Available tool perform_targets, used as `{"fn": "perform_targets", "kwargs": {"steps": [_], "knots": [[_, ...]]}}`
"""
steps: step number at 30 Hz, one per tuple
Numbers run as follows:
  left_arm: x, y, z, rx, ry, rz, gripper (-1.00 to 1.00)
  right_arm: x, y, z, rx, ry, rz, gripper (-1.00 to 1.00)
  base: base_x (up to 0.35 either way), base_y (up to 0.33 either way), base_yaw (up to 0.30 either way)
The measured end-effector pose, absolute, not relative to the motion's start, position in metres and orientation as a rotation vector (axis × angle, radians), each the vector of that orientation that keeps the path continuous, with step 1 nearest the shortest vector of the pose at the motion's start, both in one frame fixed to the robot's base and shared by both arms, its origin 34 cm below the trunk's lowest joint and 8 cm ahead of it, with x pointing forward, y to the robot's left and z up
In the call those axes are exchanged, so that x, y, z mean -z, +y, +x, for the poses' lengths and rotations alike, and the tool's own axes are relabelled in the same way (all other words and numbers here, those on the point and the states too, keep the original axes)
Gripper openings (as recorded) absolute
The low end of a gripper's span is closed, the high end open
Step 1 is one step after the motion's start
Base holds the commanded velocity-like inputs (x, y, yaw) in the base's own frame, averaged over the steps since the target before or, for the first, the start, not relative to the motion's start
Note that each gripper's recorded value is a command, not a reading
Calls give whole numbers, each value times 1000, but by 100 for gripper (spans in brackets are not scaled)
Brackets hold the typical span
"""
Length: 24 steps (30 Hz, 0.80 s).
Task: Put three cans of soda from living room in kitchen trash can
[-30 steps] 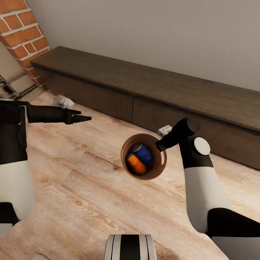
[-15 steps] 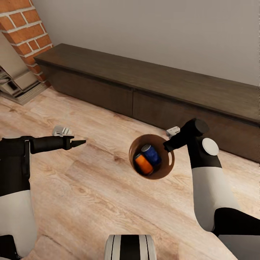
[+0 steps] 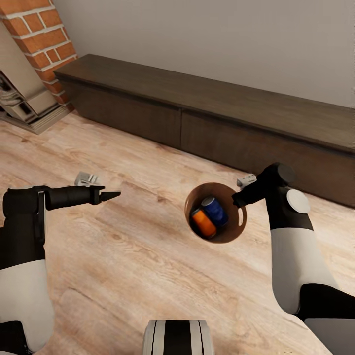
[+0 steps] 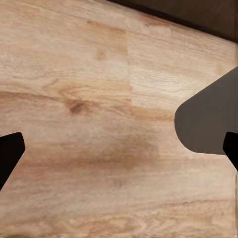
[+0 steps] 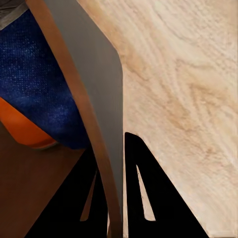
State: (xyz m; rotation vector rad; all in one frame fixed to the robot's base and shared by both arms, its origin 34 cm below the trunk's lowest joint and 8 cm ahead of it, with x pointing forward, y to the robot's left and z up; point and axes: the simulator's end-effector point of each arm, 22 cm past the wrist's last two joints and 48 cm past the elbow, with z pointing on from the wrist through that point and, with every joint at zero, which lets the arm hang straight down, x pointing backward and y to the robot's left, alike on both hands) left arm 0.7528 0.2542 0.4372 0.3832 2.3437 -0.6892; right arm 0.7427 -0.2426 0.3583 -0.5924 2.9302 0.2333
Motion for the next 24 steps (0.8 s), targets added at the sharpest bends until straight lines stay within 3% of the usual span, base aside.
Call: {"fn": "perform_targets", "kwargs": {"steps": [8, 17, 24], "knots": [[-438, 253, 753, 692, 2341, 383, 100, -358, -270, 742, -188, 2931, -608, -100, -285, 0, 0], [-436, 247, 753, 704, 2342, 378, 100, -378, -382, 738, -128, 2908, -568, -100, -31, 0, 0], [-406, 251, 740, 634, 2405, 317, 100, -354, -415, 712, -81, 3043, -486, -100, -1, 0, 0]]}}
